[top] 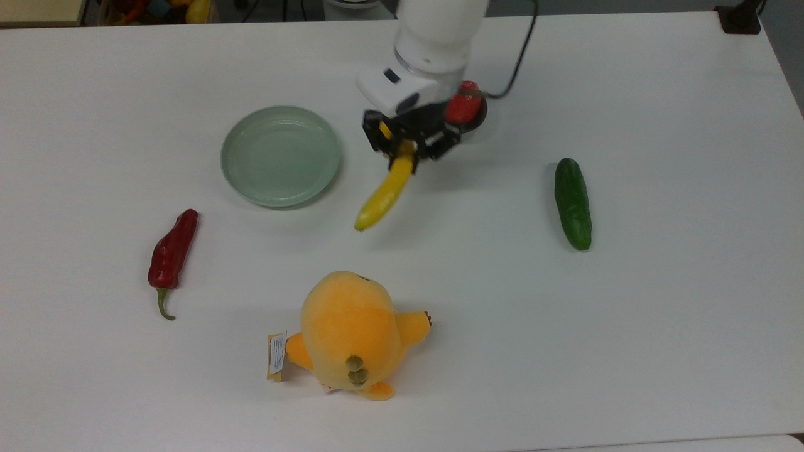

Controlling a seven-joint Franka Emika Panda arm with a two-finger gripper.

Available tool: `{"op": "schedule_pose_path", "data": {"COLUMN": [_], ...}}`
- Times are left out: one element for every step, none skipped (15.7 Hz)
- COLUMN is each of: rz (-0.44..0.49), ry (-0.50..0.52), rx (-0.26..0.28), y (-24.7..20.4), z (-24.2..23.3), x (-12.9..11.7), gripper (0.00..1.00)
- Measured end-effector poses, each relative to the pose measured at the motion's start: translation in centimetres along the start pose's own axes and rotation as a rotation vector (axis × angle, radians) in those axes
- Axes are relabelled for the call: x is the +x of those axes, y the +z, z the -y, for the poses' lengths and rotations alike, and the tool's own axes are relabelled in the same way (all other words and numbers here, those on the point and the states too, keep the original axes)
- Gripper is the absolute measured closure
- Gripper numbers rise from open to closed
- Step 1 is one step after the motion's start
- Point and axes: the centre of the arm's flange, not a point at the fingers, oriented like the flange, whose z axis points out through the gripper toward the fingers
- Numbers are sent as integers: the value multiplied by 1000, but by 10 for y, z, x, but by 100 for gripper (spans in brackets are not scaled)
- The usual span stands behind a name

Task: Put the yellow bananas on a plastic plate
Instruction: 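Lift the banana and carry it toward the green plate, then lower the banana onto the plate and open the gripper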

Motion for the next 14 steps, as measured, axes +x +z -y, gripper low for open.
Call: {"op": "schedule_pose_path", "data": {"rz": [41,81,116,140,158,172,186,202,220,233,242,251,259,265], "ry": [-35,-70,-102,-123,-139,-146,-149,-148,-142,-135,-127,-120,-115,-112], "rx": [-3,-7,-11,-14,-16,-17,-17,-18,-18,-18,-17,-16,-15,-14], "y": [-7,-13,-20,-26,-29,-29,-24,-17,-7,2,11,20,28,35], "z": [-14,-29,-44,-58,-72,-85,-96,-106,-115,-122,-129,-134,-137,-139], "x": [-8,-16,-23,-28,-33,-36,-38,-41,-43,-43,-43,-43,-42,-41], "gripper": [69,69,69,69,69,69,69,69,69,69,69,69,69,69]}}
